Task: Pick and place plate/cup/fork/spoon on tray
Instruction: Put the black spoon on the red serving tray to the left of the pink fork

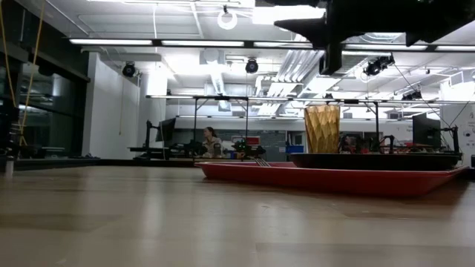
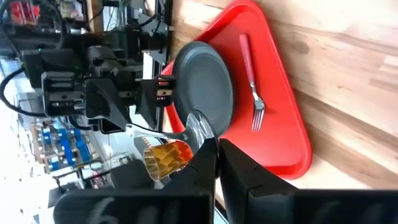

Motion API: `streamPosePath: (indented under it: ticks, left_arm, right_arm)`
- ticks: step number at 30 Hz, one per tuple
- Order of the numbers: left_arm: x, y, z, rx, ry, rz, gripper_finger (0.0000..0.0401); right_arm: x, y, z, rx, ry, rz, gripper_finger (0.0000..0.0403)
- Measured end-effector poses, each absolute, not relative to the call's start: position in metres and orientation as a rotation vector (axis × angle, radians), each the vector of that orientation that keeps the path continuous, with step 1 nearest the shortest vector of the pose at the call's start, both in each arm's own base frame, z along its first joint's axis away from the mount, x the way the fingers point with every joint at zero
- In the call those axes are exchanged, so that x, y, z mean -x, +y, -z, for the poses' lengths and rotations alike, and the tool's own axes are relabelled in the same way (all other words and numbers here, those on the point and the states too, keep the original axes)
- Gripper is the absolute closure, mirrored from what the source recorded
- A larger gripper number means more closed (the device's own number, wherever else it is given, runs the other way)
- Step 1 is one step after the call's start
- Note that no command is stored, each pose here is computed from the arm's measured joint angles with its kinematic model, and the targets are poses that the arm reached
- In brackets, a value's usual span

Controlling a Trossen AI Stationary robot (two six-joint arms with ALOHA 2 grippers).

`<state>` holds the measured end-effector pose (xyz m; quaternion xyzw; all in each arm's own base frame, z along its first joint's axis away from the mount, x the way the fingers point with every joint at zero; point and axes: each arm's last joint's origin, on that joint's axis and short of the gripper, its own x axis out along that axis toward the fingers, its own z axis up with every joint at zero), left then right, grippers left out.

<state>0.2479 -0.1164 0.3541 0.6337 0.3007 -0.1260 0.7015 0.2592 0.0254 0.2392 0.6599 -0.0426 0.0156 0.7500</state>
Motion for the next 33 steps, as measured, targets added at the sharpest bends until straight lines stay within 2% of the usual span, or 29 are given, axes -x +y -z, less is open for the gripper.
streamPosePath:
  ticks: [15, 24, 33]
  left_arm:
    - [-0.251, -0.117, -0.351, -1.289, 0.685, 0.259, 0.0401]
    - [-0.245, -0.116, -0.345, -1.219, 0.762, 0.256, 0.0401]
    - [-0.249, -0.117, -0.35, -1.266, 0.716, 0.206, 0.0401]
  right_arm:
    - [-0.259, 0.027, -0.241, -1.426, -0.118, -0.047, 0.0269]
    - [-0.258, 0.027, -0.243, -1.419, -0.118, -0.07, 0.0269]
    - [-0.259, 0.027, -0.239, -1.397, -0.087, -0.028, 0.0269]
